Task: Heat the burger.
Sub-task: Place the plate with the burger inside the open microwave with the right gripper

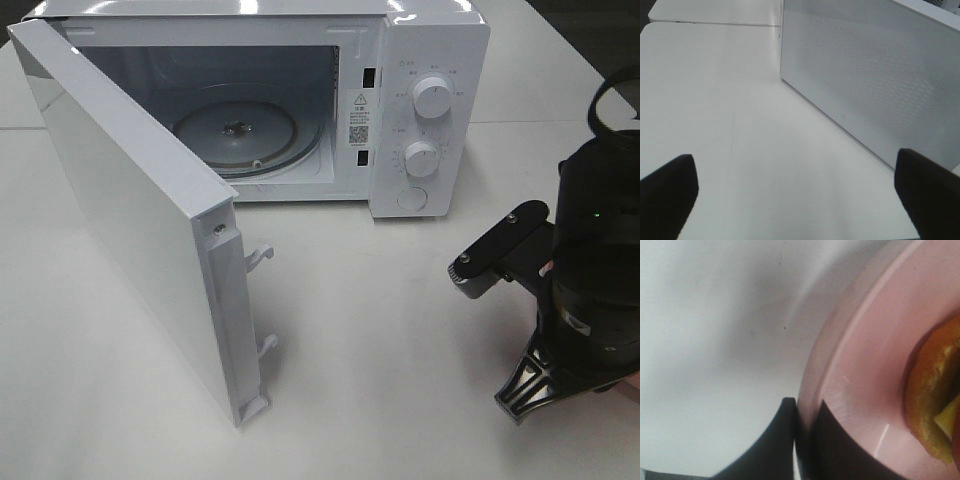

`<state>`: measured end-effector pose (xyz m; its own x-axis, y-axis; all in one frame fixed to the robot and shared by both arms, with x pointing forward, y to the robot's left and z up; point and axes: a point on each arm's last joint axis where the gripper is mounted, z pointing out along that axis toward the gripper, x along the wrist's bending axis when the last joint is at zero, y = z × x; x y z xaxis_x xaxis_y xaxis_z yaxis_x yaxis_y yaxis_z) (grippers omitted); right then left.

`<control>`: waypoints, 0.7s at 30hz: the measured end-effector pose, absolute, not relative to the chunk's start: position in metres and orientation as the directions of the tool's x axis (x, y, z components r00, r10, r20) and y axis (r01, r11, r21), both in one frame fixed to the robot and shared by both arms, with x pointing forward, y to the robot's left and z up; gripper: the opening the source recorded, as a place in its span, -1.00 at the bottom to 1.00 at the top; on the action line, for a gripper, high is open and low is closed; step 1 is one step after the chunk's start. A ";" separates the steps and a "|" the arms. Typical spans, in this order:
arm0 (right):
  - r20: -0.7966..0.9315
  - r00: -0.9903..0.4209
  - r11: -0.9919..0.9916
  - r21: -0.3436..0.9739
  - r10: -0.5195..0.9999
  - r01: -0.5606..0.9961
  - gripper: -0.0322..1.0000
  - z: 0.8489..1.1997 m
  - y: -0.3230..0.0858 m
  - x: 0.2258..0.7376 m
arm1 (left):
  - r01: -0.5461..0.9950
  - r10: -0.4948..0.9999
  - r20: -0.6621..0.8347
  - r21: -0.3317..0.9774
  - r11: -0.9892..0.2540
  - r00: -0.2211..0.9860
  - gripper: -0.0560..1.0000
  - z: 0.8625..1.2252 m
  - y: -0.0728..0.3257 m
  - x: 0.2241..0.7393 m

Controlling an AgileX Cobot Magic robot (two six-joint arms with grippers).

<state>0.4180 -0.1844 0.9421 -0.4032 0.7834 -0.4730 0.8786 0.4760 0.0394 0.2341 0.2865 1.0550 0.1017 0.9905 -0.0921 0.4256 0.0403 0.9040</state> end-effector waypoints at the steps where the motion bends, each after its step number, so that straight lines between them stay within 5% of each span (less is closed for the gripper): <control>1: -0.473 -0.407 0.483 0.047 0.782 0.874 -0.87 0.945 -0.184 0.416 | 0.426 0.991 -0.092 0.904 0.040 0.102 0.98 1.055 0.287 0.234; 21: -0.485 -0.547 0.644 0.046 0.682 0.763 -0.87 0.955 -0.164 0.383 | 0.426 0.991 -0.091 0.904 0.040 0.101 0.98 1.055 0.287 0.234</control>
